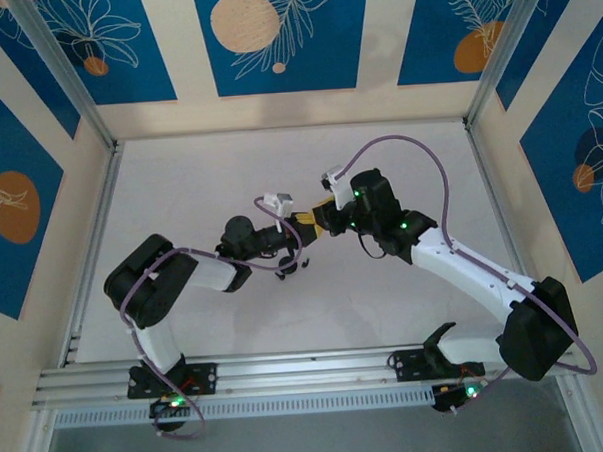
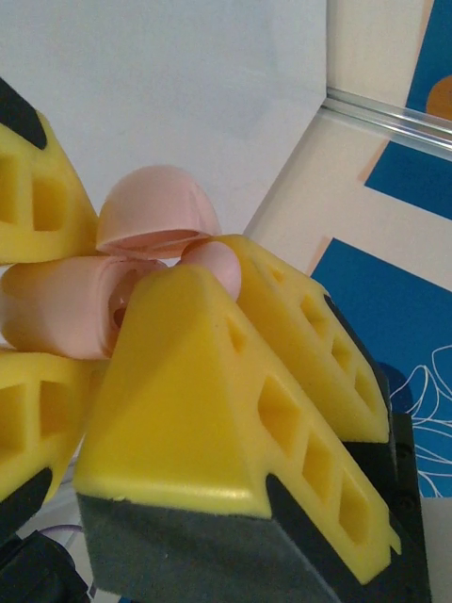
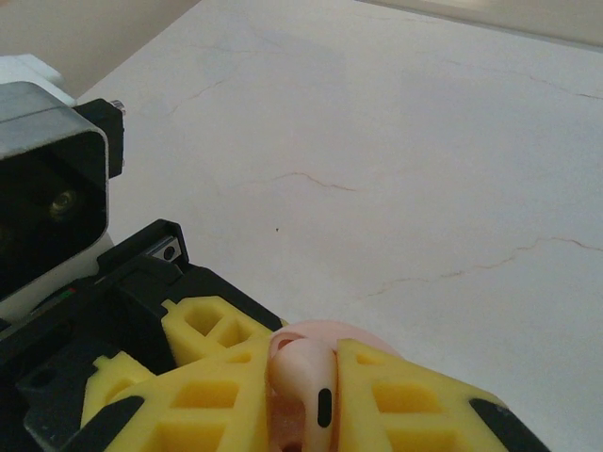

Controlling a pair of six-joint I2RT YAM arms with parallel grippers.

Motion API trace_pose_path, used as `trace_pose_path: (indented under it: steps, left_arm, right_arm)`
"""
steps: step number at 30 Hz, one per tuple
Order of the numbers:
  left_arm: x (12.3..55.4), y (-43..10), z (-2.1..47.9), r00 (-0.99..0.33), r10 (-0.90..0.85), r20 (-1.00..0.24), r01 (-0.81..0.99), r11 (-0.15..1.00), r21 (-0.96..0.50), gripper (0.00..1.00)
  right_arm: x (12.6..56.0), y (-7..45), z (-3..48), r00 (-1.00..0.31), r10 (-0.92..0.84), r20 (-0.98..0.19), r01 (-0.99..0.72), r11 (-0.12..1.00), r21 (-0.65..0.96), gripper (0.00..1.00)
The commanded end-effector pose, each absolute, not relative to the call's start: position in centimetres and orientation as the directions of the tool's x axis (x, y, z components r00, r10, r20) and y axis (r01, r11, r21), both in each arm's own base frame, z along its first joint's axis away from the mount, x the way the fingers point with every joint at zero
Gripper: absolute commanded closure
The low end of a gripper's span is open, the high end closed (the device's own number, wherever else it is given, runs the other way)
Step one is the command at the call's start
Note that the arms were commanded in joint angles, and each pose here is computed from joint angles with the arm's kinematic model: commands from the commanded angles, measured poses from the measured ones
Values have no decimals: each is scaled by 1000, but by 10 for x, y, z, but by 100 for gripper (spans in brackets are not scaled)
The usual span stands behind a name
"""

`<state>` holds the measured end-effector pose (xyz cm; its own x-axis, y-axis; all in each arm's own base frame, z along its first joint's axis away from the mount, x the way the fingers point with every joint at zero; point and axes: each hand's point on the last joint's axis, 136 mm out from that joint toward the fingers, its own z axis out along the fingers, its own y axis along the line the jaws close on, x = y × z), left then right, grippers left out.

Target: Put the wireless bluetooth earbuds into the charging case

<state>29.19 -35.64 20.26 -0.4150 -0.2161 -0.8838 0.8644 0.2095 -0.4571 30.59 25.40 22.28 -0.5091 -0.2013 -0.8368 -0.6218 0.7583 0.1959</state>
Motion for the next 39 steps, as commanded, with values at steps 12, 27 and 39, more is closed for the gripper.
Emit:
trace_pose_path:
  steps: [12,27,39]
  left_arm:
    - [278,-343,246,-128,-247,-961,958,221,-184,88]
    - [270,-342,228,-67,-189,-980,969,221,-109,87]
    - [268,-340,214,-37,-152,-988,971,229,-72,87]
  right_arm:
    - [284,257,224,-565,-218,-795,-654,706,271,57]
    - [278,253,284,-571,-97,-815,-688,599,410,41]
    - [260,233,289,-767,-95,-635,-573,546,611,53]
